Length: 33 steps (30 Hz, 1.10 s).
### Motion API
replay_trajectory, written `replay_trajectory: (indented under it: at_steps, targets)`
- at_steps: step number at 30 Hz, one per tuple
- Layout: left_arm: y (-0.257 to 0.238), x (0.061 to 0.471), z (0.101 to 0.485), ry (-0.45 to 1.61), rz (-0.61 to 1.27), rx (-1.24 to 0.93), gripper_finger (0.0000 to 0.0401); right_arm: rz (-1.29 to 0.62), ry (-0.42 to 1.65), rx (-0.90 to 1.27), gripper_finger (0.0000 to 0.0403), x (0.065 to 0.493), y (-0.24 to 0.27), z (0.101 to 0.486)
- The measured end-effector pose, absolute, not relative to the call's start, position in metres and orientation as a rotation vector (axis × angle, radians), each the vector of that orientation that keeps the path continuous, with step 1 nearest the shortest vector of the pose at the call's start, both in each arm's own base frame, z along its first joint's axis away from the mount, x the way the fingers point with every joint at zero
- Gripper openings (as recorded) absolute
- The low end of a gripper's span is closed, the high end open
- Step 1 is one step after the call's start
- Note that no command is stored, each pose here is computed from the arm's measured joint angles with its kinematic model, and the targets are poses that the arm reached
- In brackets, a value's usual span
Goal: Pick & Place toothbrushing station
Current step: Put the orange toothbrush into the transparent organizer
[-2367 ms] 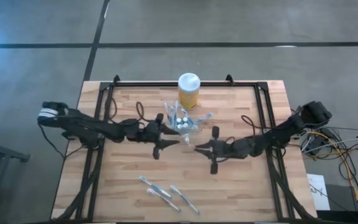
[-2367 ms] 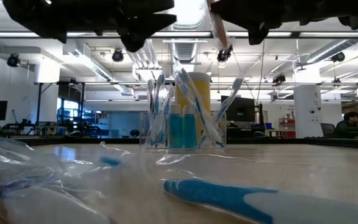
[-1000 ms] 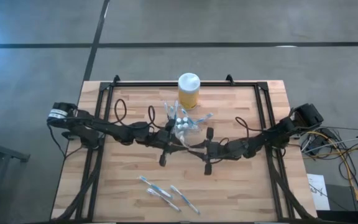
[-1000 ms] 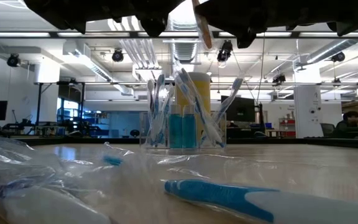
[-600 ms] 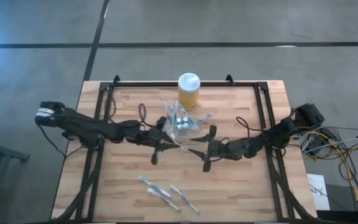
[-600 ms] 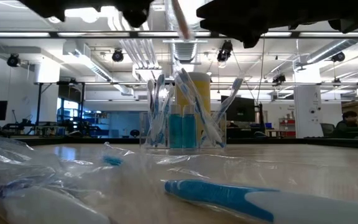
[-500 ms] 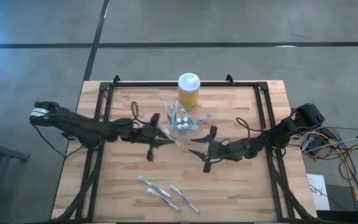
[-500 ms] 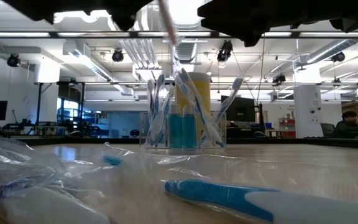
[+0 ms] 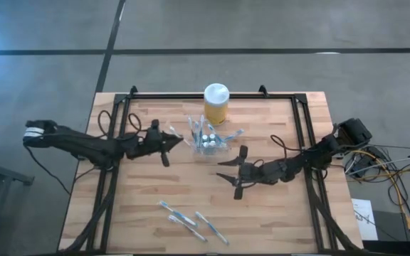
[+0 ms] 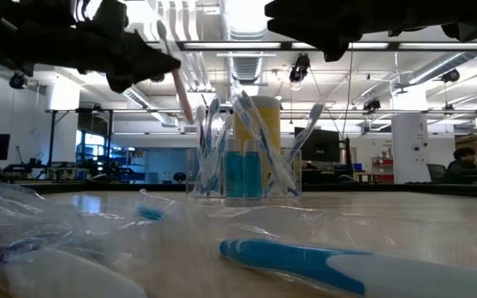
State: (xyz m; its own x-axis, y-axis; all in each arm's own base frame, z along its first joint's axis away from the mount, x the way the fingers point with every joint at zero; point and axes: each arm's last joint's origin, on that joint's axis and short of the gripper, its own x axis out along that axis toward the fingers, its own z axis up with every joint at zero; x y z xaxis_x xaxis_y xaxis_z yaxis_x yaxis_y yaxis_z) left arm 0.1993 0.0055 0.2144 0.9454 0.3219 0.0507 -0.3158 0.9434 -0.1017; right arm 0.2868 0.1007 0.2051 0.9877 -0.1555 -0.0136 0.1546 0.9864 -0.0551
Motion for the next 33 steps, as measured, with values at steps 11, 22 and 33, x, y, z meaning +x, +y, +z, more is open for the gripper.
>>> replay_trajectory:
  at_steps: [11, 22, 33]
  targets:
    - [0.022, 0.213, 0.196, 0.028, 0.408, -0.090, 0.0026, -0.095, 0.011, -0.077, 0.0140, 0.282, 0.113, 0.206]
    - [0.031, 0.231, 0.171, 0.042, 0.440, -0.095, 0.0026, 0.049, 0.012, -0.084, 0.0062, 0.282, 0.117, 0.205]
    - [0.036, 0.246, 0.143, 0.115, 0.454, -0.114, 0.0026, 0.057, 0.014, -0.089, 0.0010, 0.282, 0.118, 0.205]
